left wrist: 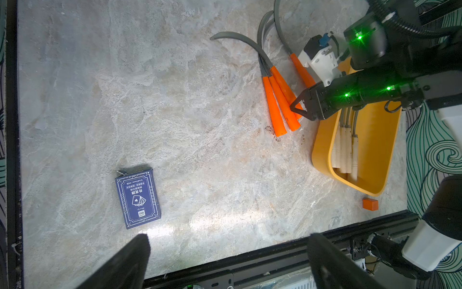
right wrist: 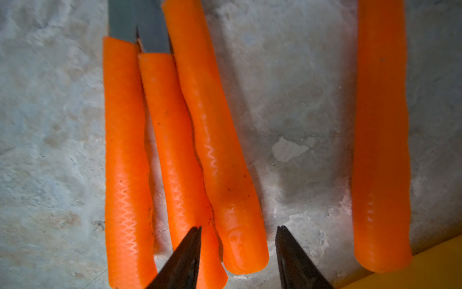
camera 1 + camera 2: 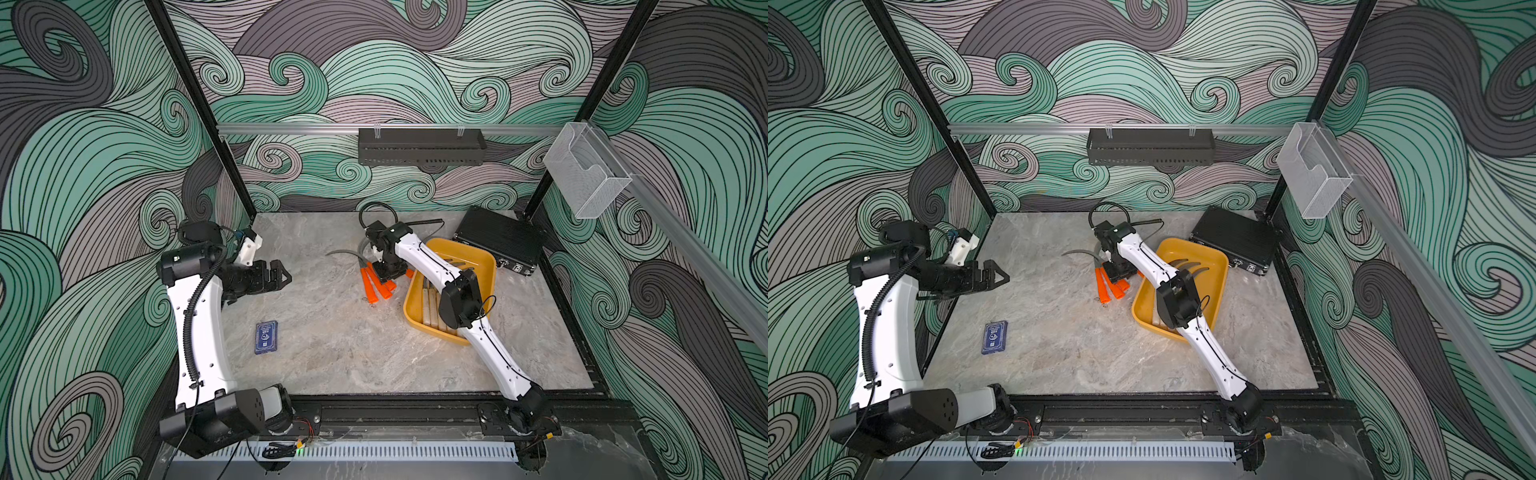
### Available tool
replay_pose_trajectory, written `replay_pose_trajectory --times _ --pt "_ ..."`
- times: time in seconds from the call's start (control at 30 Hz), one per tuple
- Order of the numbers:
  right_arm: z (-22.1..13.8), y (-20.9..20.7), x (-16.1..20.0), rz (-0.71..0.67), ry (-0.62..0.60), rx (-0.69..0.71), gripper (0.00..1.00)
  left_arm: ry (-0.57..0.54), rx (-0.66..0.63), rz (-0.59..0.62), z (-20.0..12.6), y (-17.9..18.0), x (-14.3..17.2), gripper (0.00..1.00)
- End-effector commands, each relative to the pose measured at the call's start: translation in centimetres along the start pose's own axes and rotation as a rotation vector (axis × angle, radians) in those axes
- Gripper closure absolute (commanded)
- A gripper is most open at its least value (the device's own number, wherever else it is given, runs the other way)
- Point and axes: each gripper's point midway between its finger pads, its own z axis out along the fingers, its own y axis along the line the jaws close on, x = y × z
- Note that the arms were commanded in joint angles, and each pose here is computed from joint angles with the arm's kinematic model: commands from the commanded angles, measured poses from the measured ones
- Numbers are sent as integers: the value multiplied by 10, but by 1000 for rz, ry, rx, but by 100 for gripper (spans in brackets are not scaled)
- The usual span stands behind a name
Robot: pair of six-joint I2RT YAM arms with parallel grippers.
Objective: Put small sickles into storage boxes
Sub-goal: Pick up the sickle at the center of the board.
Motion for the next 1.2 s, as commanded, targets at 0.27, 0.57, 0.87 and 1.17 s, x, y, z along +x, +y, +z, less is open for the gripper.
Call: replay_pose_trajectory --times 0.27,0.57,0.87,1.17 --pt "10 -8 4 -8 26 44 51 -13 22 -4 0 -1 -6 1" --pt "19 0 12 -30 57 30 51 -18 24 -3 -1 -2 -5 2" --pt "22 3 16 -46 70 59 54 -22 24 -1 -1 -3 -4 1" --pt "30 3 23 -47 94 85 55 -23 31 -6 0 -4 -3 1"
